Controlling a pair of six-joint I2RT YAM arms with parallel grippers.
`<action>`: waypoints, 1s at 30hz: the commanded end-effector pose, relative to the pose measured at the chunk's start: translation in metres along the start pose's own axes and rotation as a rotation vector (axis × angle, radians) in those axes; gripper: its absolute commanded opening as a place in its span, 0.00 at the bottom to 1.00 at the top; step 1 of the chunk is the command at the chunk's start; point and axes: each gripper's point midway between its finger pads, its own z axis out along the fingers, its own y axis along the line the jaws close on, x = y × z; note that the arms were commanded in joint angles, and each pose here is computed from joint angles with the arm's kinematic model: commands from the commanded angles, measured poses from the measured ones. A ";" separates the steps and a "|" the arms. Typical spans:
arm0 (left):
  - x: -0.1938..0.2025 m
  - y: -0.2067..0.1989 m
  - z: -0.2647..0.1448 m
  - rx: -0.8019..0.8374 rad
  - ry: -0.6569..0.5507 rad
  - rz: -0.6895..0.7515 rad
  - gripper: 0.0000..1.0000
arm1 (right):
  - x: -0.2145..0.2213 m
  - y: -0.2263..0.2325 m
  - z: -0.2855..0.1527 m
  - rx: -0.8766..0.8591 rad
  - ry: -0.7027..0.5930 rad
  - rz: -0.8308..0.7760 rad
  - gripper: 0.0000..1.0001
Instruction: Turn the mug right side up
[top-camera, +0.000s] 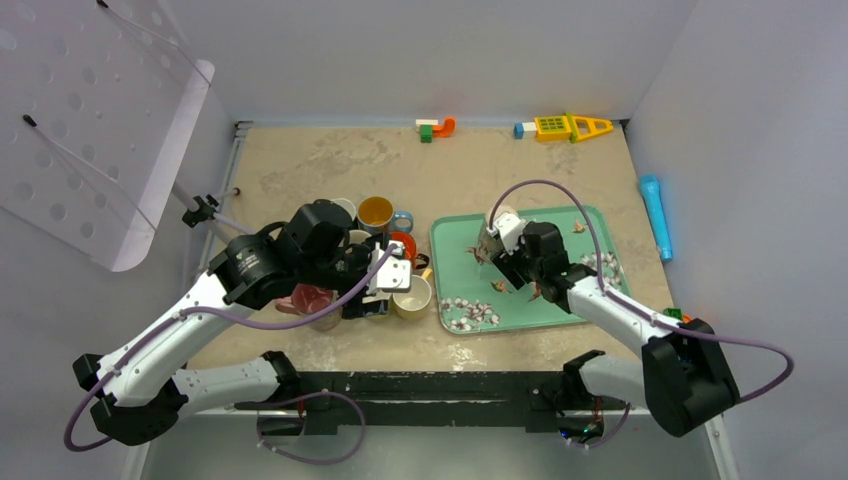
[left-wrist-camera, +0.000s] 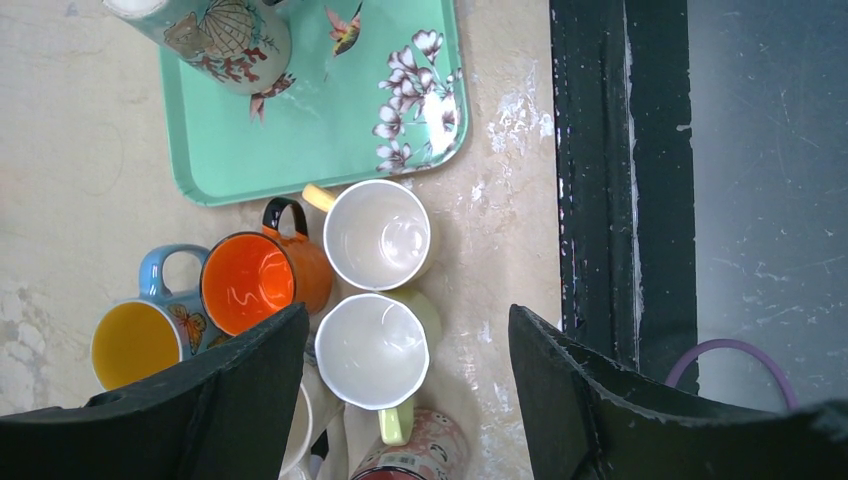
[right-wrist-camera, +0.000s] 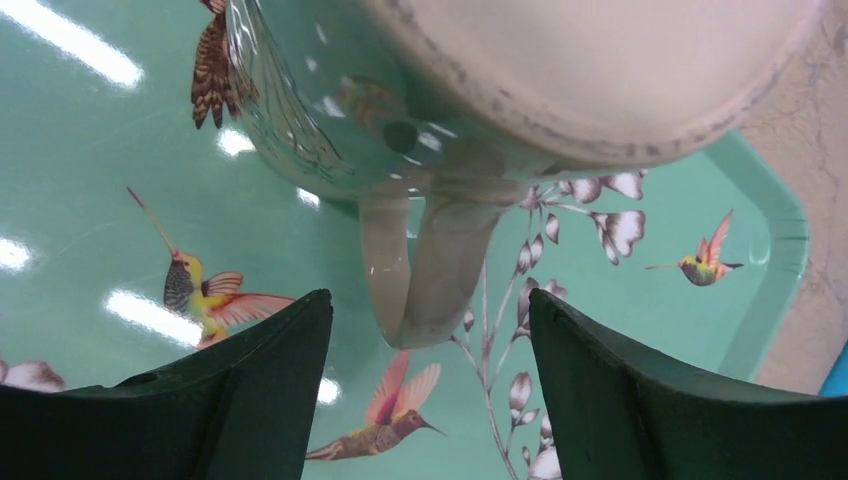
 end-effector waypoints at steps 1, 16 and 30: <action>-0.011 0.001 0.000 0.001 -0.047 -0.004 0.77 | -0.045 -0.008 0.007 -0.014 -0.164 -0.011 0.71; 0.000 0.006 0.000 -0.035 0.003 -0.010 0.77 | -0.055 -0.005 0.013 -0.080 -0.118 -0.078 0.00; -0.077 0.008 -0.067 -0.104 -0.231 -0.089 0.95 | -0.221 0.008 -0.284 -0.311 -1.376 0.114 0.00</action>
